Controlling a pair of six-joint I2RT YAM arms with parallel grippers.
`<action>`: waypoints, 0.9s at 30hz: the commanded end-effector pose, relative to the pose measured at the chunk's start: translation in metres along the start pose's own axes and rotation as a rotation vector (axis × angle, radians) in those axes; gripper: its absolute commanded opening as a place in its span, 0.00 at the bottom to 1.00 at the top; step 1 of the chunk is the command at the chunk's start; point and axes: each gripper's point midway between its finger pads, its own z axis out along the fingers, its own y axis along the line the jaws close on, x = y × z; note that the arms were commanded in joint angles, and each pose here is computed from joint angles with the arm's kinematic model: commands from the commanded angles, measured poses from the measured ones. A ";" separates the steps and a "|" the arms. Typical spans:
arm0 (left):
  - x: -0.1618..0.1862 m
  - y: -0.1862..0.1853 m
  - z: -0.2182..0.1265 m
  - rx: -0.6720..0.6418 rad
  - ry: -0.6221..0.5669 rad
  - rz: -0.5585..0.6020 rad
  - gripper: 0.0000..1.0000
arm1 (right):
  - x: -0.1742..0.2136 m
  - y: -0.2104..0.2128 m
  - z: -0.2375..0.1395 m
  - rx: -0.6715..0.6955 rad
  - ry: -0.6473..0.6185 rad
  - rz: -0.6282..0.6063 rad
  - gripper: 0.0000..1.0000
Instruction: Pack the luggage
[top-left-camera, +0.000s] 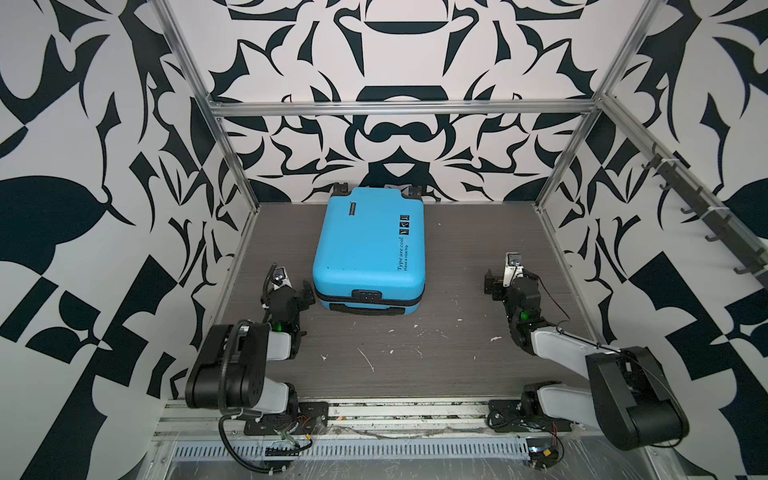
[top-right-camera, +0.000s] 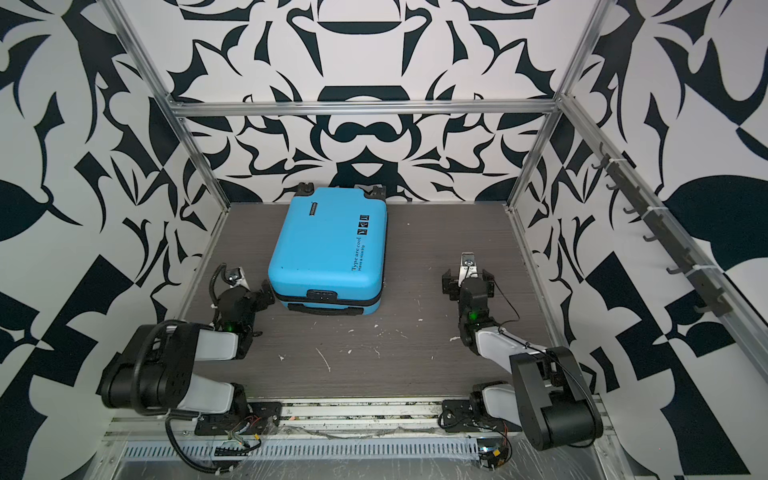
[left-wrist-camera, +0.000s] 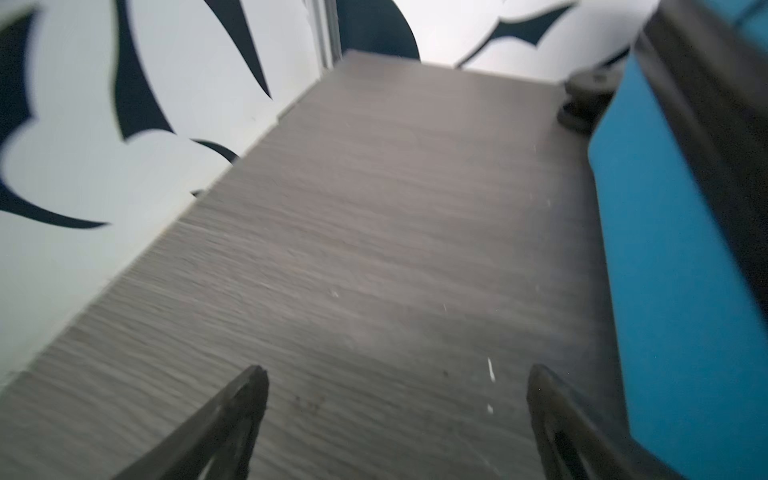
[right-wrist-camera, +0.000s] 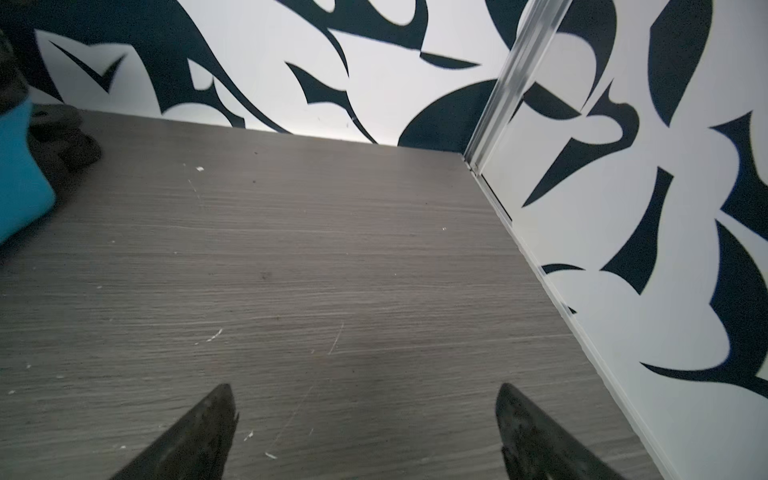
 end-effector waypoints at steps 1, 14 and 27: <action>-0.047 -0.015 -0.001 0.067 -0.138 -0.012 0.99 | 0.001 0.008 0.002 -0.044 -0.085 0.032 0.99; -0.034 -0.038 0.025 0.115 -0.064 0.087 0.99 | 0.022 0.007 0.042 -0.010 0.055 0.049 0.99; -0.036 -0.039 0.024 0.118 -0.068 0.082 0.99 | 0.023 -0.008 0.039 0.071 0.049 0.076 0.99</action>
